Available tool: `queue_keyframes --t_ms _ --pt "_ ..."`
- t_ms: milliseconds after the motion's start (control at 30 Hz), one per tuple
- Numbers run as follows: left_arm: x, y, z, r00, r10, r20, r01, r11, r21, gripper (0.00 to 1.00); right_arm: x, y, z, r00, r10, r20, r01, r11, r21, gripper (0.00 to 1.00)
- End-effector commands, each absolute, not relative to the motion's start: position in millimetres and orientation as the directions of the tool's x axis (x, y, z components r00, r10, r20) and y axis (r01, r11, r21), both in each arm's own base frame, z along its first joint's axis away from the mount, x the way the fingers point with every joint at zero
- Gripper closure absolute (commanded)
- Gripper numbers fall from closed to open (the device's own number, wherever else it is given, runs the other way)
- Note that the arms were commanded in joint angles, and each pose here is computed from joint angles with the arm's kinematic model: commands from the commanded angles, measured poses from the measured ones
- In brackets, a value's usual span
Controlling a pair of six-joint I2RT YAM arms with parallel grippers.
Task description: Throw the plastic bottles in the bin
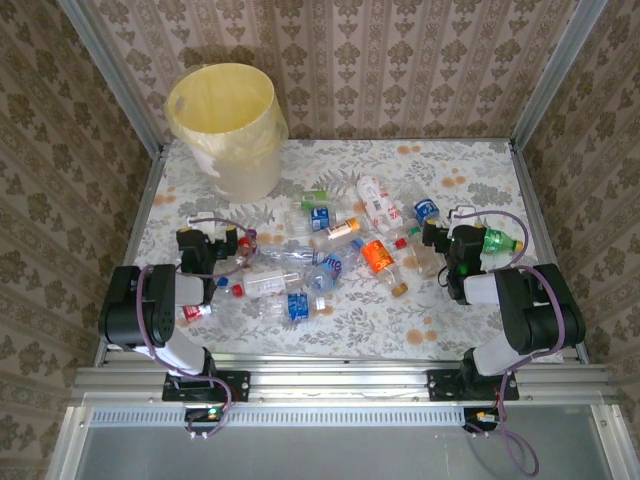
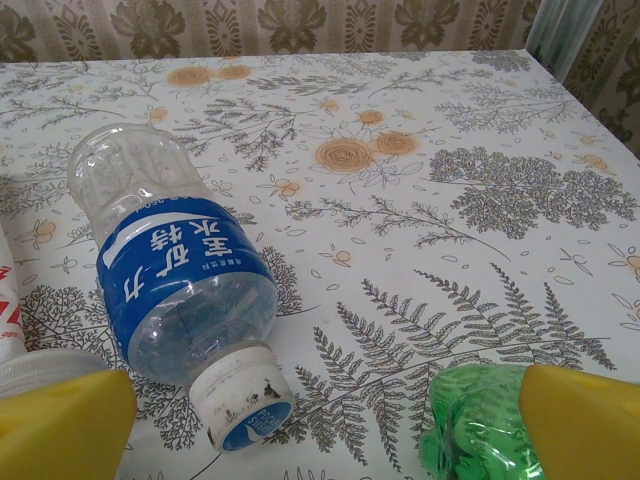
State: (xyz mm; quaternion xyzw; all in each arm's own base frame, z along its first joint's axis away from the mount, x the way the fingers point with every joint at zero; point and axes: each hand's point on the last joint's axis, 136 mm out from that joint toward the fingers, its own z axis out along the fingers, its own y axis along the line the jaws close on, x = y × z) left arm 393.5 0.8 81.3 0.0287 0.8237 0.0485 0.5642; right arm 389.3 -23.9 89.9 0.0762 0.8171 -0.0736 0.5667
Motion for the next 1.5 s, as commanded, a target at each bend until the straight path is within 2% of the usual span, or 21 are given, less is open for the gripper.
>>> queue_keyframes --t_ms 0,633,767,867,967,1233,1467 --pt "400 3 98 -0.32 0.107 -0.941 -0.021 0.993 0.12 0.0 392 -30 101 -0.305 0.061 -0.95 0.245 0.969 -0.016 0.0" --pt "399 2 99 -0.313 0.109 -0.944 -0.018 0.993 0.12 0.0 391 -31 106 -0.295 0.057 -0.954 0.259 0.966 -0.022 0.0" --pt "388 -1 116 -0.268 0.143 -0.953 -0.042 0.986 0.16 0.0 386 -15 121 -0.266 -0.021 -0.964 0.224 0.971 -0.083 0.0" --pt "380 -6 139 -0.241 0.188 -0.952 -0.07 0.975 0.21 0.0 381 -23 148 -0.353 -0.022 -0.935 0.297 0.945 -0.134 0.0" --pt "371 -18 161 -0.192 0.231 -0.954 -0.07 0.966 0.248 0.0 377 -21 171 -0.368 0.034 -0.929 0.307 0.948 -0.087 0.0" --pt "343 -61 222 -0.074 0.199 -0.977 0.014 0.98 0.198 0.0 334 18 201 -0.457 0.276 -0.846 0.255 0.951 0.173 0.0" --pt "305 -86 276 -0.07 0.151 -0.986 0.145 0.98 0.14 0.0 306 47 215 -0.552 0.287 -0.783 0.141 0.958 0.251 0.0"
